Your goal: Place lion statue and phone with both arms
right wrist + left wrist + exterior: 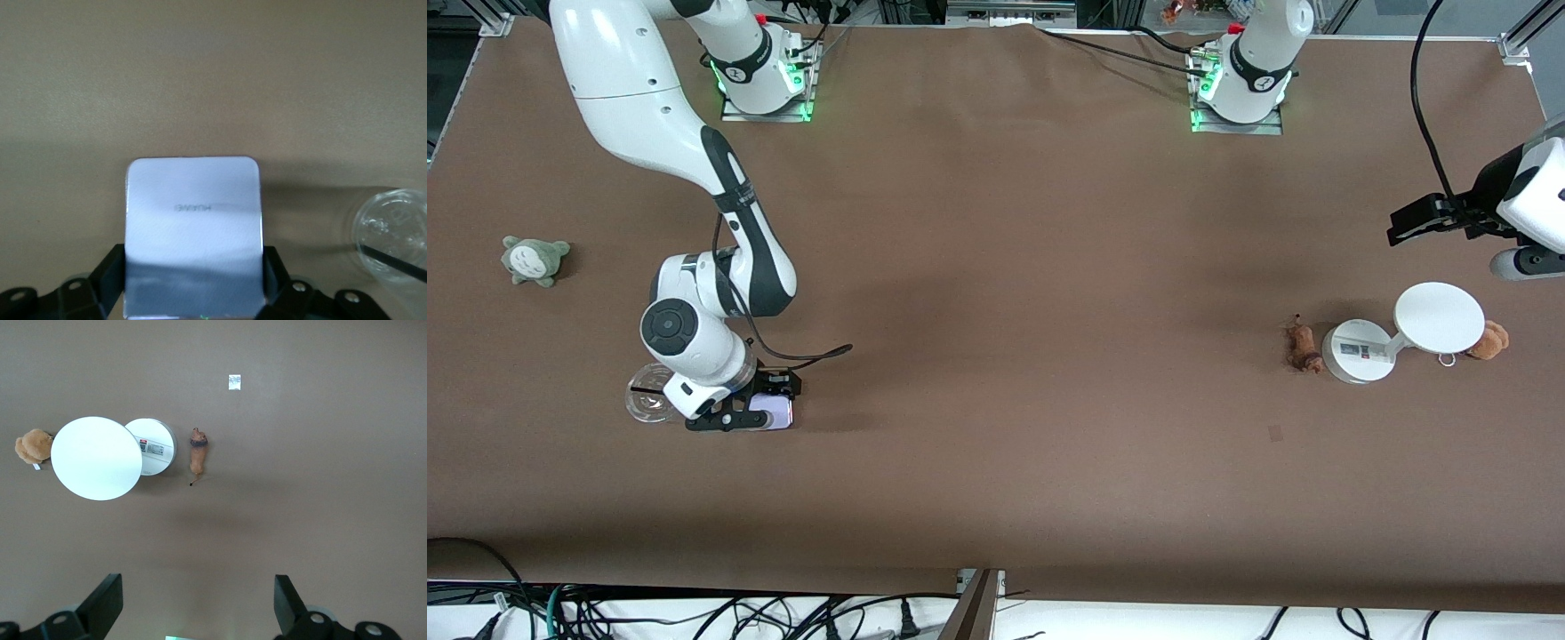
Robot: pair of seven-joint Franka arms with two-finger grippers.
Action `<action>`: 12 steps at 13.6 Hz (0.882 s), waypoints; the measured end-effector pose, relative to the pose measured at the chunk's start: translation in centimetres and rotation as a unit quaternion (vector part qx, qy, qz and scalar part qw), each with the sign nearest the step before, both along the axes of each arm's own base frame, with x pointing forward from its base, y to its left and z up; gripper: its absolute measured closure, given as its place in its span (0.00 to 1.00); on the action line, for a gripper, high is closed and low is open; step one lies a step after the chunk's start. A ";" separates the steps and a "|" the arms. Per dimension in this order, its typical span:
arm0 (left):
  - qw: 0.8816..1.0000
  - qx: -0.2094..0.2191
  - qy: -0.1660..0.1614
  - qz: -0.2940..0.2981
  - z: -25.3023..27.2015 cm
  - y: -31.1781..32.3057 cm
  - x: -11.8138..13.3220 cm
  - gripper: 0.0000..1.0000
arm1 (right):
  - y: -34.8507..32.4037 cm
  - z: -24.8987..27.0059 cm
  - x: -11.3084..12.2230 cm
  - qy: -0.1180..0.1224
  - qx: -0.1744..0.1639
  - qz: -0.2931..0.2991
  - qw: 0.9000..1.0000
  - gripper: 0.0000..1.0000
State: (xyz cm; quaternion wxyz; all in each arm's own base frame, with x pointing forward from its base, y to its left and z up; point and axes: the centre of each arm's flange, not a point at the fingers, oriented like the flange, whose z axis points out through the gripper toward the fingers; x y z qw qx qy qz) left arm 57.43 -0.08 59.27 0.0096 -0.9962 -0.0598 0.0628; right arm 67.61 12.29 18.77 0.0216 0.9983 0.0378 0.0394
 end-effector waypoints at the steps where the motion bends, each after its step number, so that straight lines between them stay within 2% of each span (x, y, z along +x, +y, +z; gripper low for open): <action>1: 1.000 0.000 0.001 0.000 -0.1 0.0 0.0 0.00 | 0.0 0.0 0.0 -0.001 0.001 0.000 1.000 0.11; 7: 1.000 -0.001 0.004 0.000 -0.5 0.1 0.3 0.00 | 1.2 2.1 0.2 -0.008 0.009 0.007 1.000 0.01; 10: 1.000 -0.001 0.004 0.002 -0.5 0.2 0.3 0.00 | 1.4 7.8 0.5 -0.010 0.015 0.021 1.000 0.00; 12: 1.000 -0.001 0.004 0.002 -0.5 0.3 0.3 0.00 | 1.1 12.9 0.0 0.009 0.016 0.035 0.999 0.00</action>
